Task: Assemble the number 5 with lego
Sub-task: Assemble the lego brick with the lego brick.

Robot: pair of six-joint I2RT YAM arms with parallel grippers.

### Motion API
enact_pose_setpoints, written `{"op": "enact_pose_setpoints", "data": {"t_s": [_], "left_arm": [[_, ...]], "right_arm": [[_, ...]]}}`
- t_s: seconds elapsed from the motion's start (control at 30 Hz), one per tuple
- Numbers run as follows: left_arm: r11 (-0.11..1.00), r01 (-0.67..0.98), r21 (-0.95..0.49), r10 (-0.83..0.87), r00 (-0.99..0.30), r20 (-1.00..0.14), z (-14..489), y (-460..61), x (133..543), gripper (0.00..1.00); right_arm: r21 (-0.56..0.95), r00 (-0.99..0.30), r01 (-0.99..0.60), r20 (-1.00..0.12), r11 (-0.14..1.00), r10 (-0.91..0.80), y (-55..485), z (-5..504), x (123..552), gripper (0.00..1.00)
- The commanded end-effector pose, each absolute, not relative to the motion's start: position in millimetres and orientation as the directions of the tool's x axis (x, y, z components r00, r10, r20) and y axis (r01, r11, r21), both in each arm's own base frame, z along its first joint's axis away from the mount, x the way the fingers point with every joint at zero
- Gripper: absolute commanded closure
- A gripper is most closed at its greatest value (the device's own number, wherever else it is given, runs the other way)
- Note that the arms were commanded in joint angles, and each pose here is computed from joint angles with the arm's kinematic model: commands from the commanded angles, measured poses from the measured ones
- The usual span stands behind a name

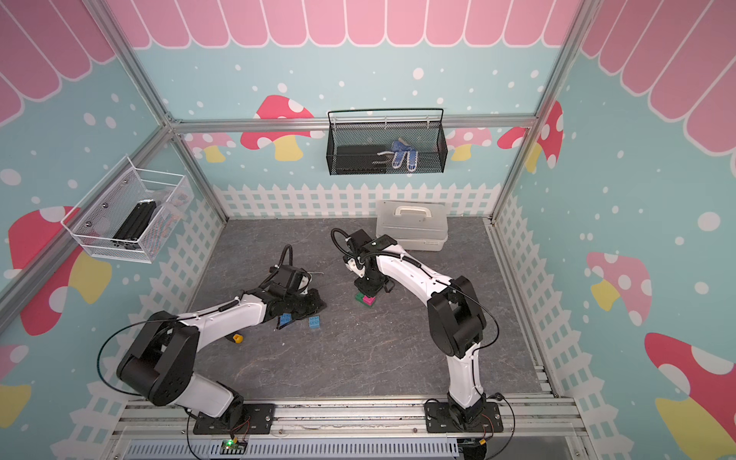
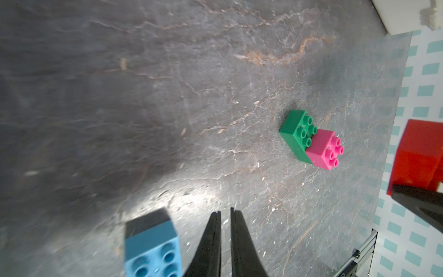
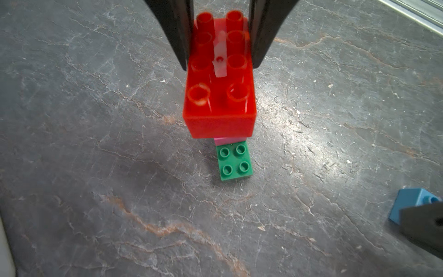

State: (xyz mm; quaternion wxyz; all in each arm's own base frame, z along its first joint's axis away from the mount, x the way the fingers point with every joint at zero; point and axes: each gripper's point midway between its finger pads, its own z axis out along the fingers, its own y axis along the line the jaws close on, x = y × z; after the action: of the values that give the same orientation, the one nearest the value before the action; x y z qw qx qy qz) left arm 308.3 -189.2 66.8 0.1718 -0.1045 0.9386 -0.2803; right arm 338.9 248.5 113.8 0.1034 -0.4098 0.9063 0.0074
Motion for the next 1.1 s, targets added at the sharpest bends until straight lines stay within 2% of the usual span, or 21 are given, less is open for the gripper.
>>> {"op": "enact_pose_setpoints", "data": {"t_s": [0.0, 0.1, 0.57, 1.07], "left_arm": [[0.833, -0.112, -0.542, -0.315, -0.901, -0.297, 81.1, -162.7, 302.6, 0.87], [0.849, -0.116, -0.516, -0.322, -0.887, -0.330, 93.6, -145.1, 300.0, 0.87], [0.829, -0.143, -0.541, -0.339, -0.898, -0.282, 85.1, -136.9, 299.3, 0.88], [0.815, -0.144, -0.562, -0.345, -0.899, -0.270, 81.7, -140.5, 300.0, 0.88]], "right_arm": [[-0.066, -0.602, -0.780, -0.194, 0.622, -0.775, 254.4, 115.4, 342.3, 0.97], [-0.069, -0.594, -0.788, -0.177, 0.612, -0.785, 253.7, 109.2, 342.0, 0.97], [-0.094, -0.555, -0.822, -0.087, 0.561, -0.827, 254.9, 79.6, 340.0, 1.00], [-0.092, -0.547, -0.826, -0.115, 0.557, -0.829, 260.8, 79.4, 344.5, 1.00]]}}
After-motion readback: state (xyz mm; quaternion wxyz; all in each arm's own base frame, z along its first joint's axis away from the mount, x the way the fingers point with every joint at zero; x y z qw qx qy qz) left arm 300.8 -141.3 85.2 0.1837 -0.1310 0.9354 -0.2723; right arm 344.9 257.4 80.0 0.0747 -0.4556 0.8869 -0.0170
